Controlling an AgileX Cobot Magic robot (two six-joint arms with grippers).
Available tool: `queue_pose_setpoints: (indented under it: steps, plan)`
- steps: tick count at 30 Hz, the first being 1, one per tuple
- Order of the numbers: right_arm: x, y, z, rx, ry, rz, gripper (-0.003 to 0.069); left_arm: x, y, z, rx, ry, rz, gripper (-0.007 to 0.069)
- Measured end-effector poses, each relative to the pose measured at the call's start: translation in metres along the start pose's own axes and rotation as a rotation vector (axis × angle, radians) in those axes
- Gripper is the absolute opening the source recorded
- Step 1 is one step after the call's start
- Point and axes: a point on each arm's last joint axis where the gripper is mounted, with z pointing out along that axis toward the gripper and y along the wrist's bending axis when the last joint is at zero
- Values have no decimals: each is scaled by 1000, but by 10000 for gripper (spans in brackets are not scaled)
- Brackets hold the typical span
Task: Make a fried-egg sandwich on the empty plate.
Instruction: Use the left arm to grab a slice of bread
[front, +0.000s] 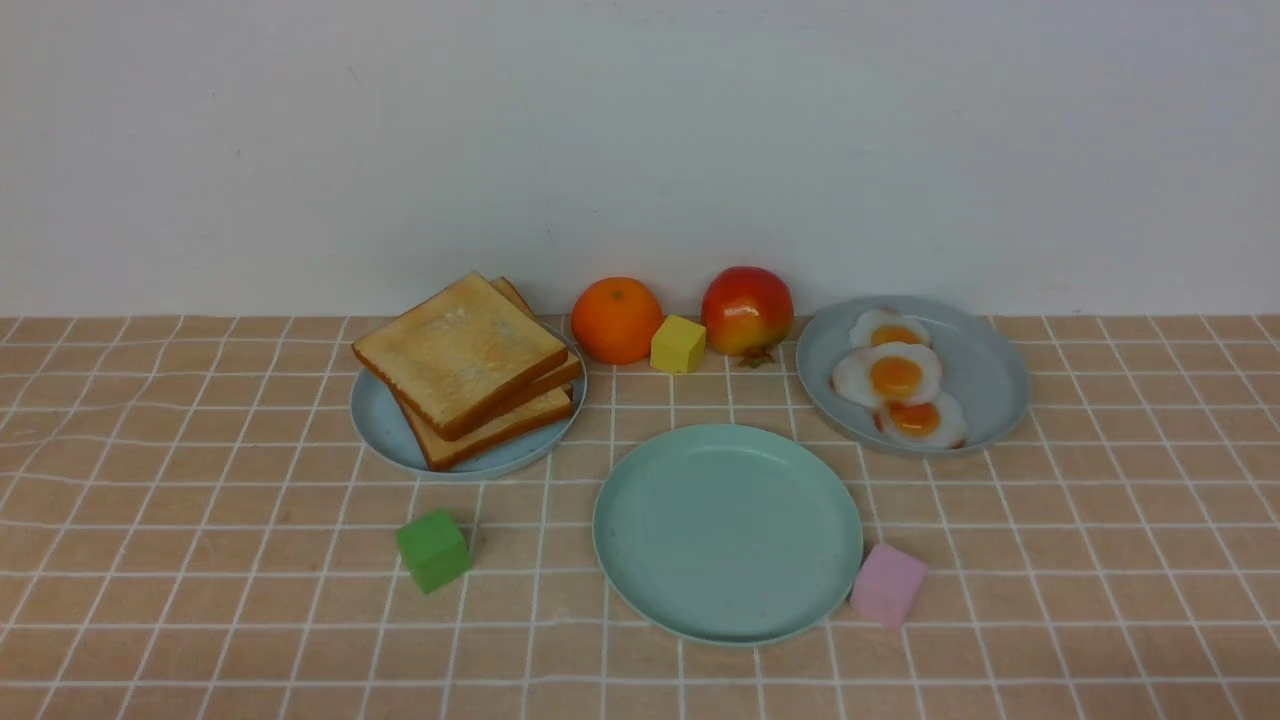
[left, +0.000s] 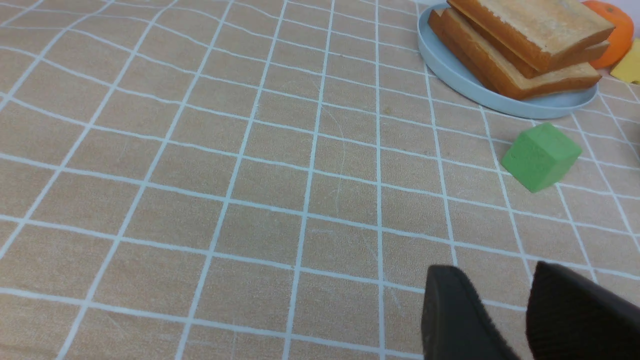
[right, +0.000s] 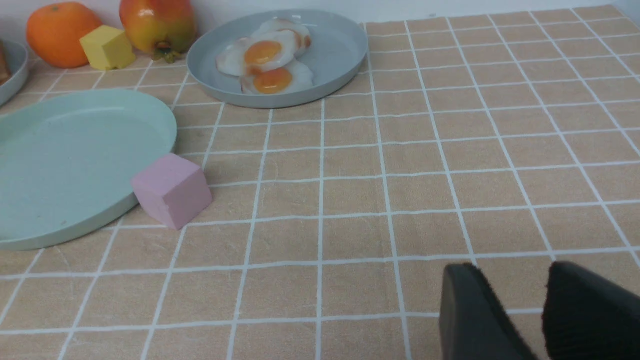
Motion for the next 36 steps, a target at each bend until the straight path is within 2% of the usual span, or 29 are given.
queue_pose_setpoints:
  steps: [11, 14, 17, 20, 21, 23, 25, 27, 32, 36]
  plan:
    - [0, 0, 0, 0, 0, 0, 239, 0, 0, 0, 0, 0, 0, 238]
    - [0, 0, 0, 0, 0, 0, 239, -5, 0, 0, 5, -60, 6, 238]
    - [0, 0, 0, 0, 0, 0, 239, -14, -2, -1, 30, -151, -55, 238]
    - [0, 0, 0, 0, 0, 0, 239, -29, -4, -5, 101, -312, -319, 238]
    - [0, 0, 0, 0, 0, 0, 239, -35, -4, -7, 138, -377, -475, 238]
    - [0, 0, 0, 0, 0, 0, 239, -40, -2, -9, 173, -427, -641, 238]
    - [0, 0, 0, 0, 0, 0, 239, -42, -1, -10, 196, -445, -751, 238]
    - [0, 0, 0, 0, 0, 0, 239, -41, -1, -10, 204, -435, -792, 238]
    - [0, 0, 0, 0, 0, 0, 239, -55, -12, -19, 224, -364, -706, 186]
    - [-2, 1, 0, -18, -38, 54, 239, -93, -25, -37, 204, -336, -475, 62]
